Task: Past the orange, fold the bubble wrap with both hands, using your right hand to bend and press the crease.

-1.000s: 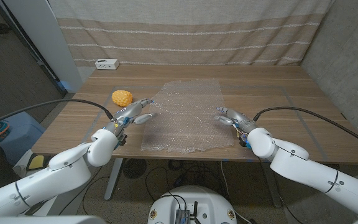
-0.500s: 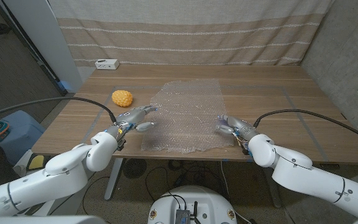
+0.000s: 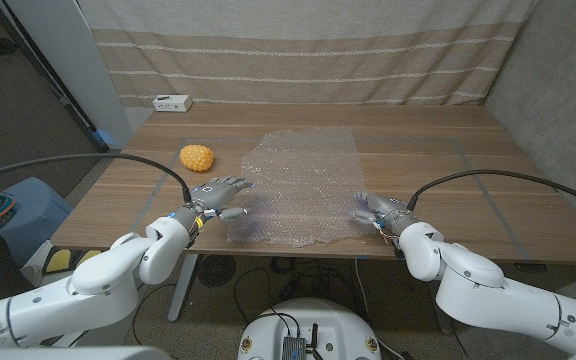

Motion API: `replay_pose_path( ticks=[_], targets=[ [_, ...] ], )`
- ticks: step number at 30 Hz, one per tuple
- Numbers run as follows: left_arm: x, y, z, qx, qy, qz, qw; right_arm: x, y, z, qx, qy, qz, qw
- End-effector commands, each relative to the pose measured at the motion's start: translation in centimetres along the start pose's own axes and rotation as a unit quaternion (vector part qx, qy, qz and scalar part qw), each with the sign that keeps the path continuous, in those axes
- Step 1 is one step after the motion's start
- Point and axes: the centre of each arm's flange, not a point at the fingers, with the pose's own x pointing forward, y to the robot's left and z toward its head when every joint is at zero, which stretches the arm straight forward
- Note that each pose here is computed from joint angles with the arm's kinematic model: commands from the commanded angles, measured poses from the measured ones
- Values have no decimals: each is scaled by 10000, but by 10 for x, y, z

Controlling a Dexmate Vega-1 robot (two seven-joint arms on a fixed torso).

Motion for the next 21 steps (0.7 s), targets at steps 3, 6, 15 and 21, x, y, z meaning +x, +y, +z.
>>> replay_pose_path(
  ticks=[3,6,15,21],
  targets=[
    [-8,1,8,631,53,27,9980,-24,4,-5,-436,360,170,9983],
    [-7,-1,9,690,52,49,9976,-26,6,-6,-519,405,209,9976],
    [-5,-4,15,1015,80,104,9947,-31,14,-6,-746,533,223,9955],
    [-4,-2,17,1159,179,-133,9930,-30,20,-4,-996,613,303,9927]
  ],
)
